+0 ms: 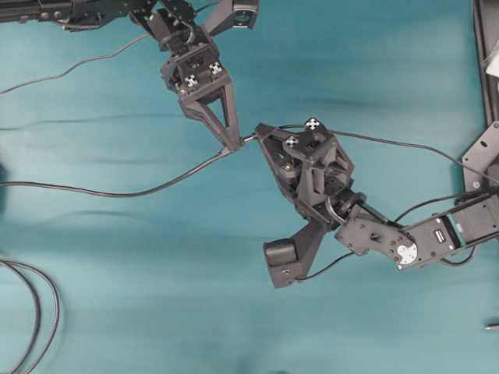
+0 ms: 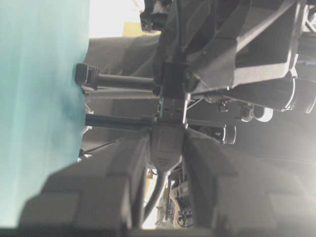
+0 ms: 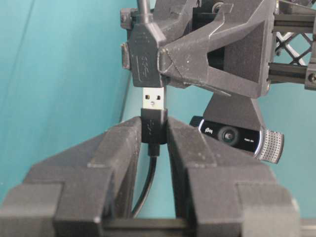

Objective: Insert the USB using both arms.
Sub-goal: 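Push the plug up into the socket with the right gripper, then open the right gripper and pull it away from the joined connectors, then lower the joined cable to the table with the left gripper and release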

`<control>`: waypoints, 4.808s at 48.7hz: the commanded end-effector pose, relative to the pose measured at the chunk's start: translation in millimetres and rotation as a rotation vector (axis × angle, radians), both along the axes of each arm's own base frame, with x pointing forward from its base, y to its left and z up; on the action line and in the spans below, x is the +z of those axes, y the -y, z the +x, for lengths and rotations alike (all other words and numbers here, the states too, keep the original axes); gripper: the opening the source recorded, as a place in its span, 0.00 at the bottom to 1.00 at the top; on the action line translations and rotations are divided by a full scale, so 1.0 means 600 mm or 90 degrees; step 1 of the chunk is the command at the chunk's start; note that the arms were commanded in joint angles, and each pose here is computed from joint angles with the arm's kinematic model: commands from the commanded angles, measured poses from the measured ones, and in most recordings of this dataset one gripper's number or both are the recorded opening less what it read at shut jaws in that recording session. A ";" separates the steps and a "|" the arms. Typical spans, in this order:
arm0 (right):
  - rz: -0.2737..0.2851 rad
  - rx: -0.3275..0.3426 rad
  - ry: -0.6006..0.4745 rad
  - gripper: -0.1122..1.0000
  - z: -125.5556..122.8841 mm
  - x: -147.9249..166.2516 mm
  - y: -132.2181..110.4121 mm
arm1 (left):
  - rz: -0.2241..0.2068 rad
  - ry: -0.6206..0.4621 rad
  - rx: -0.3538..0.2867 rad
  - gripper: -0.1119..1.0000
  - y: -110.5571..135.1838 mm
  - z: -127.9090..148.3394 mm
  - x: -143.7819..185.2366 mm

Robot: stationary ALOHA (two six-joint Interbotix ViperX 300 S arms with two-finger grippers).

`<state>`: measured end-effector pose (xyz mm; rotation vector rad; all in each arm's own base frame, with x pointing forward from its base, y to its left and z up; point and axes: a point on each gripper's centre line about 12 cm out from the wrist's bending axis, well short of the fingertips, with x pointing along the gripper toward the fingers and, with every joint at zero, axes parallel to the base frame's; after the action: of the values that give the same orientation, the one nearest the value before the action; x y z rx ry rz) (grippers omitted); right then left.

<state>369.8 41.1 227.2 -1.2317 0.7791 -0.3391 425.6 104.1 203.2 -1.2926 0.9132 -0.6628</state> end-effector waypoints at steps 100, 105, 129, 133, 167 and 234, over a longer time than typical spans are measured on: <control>0.009 0.073 0.025 0.29 0.021 0.019 -0.068 | 0.019 0.050 -0.026 0.29 0.012 0.027 0.041; 0.002 0.041 0.031 0.29 0.014 0.018 -0.059 | 0.012 0.048 -0.040 0.29 0.019 0.025 0.042; 0.087 -0.010 0.069 0.73 0.005 0.020 -0.046 | 0.005 0.046 -0.059 0.29 0.035 0.026 0.041; 0.082 -0.015 0.073 0.81 0.005 0.024 -0.046 | 0.005 0.043 -0.058 0.29 0.037 0.027 0.038; 0.301 -0.145 0.317 0.76 -0.089 0.161 -0.072 | 0.423 -0.022 -0.074 0.29 0.026 0.030 -0.028; 0.486 -0.282 0.468 0.76 -0.186 0.186 -0.005 | 0.809 -0.033 -0.078 0.70 0.100 0.057 -0.070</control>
<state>261.5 46.8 330.8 -0.1867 0.4659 -0.7208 460.1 42.9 124.7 -0.1036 1.2312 -0.0626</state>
